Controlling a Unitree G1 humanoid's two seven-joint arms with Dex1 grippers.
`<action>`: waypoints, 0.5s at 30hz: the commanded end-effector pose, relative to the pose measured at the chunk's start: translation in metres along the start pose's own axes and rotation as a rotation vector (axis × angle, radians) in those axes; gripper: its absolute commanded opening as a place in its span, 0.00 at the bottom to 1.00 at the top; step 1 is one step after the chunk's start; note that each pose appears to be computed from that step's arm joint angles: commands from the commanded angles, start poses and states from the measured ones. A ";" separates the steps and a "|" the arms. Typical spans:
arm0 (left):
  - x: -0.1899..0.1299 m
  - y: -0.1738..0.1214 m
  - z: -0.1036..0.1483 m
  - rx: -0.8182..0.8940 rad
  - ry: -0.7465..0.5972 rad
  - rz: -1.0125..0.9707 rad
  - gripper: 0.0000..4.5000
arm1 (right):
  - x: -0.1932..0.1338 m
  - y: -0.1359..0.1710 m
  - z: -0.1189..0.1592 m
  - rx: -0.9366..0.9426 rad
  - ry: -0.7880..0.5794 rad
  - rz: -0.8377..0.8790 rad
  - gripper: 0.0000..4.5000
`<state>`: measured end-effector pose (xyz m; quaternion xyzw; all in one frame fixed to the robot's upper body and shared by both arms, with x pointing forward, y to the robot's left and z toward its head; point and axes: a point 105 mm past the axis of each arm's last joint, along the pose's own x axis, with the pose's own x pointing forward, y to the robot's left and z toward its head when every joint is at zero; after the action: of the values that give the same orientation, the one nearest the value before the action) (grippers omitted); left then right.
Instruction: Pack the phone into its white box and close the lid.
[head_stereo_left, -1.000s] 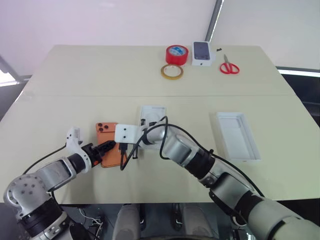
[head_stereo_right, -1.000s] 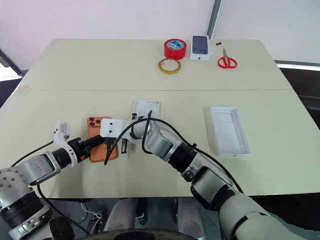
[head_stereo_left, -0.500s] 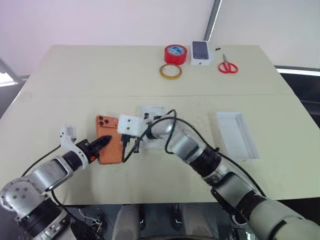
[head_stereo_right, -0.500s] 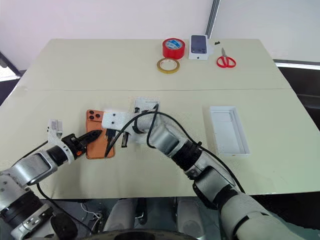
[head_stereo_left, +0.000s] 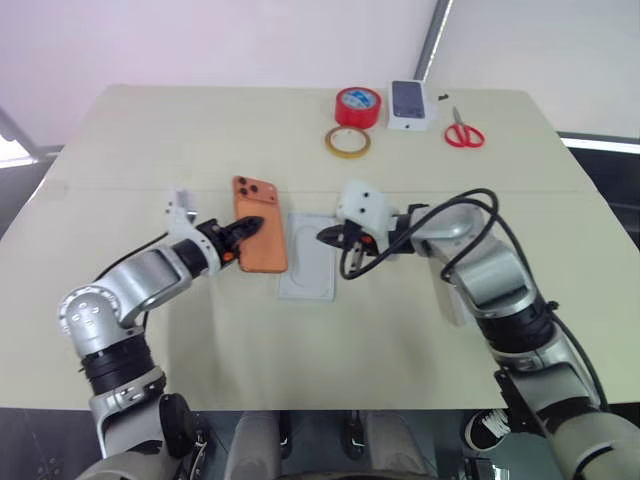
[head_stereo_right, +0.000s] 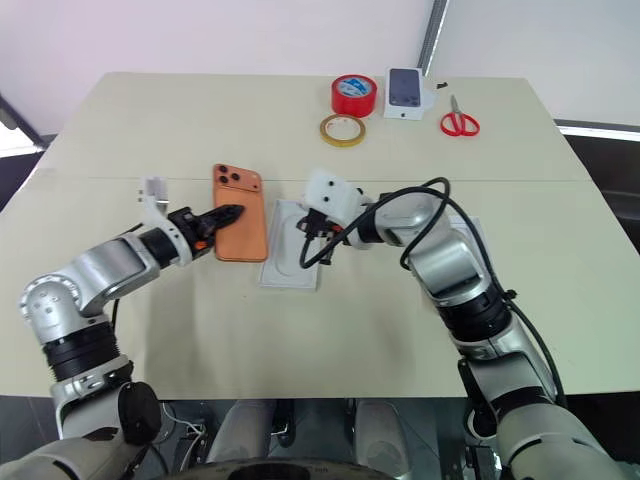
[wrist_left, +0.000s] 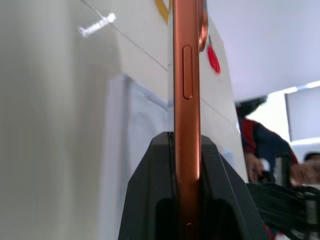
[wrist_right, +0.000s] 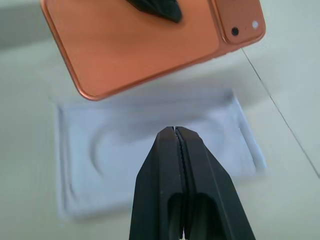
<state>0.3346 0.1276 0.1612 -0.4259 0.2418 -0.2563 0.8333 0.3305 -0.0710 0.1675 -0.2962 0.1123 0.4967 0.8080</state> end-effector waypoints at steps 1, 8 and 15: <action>0.015 -0.008 -0.002 -0.023 0.029 -0.033 0.00 | -0.017 -0.008 -0.006 -0.020 0.004 -0.050 0.00; 0.031 -0.006 -0.018 -0.015 0.113 -0.032 0.00 | -0.031 -0.006 -0.030 0.054 0.050 -0.090 0.00; 0.036 -0.003 -0.027 -0.004 0.144 -0.036 0.23 | -0.035 -0.007 -0.035 0.075 0.058 -0.122 0.00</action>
<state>0.3412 0.0911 0.1260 -0.4093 0.3224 -0.2783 0.8069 0.3238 -0.1188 0.1402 -0.2751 0.1677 0.4410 0.8377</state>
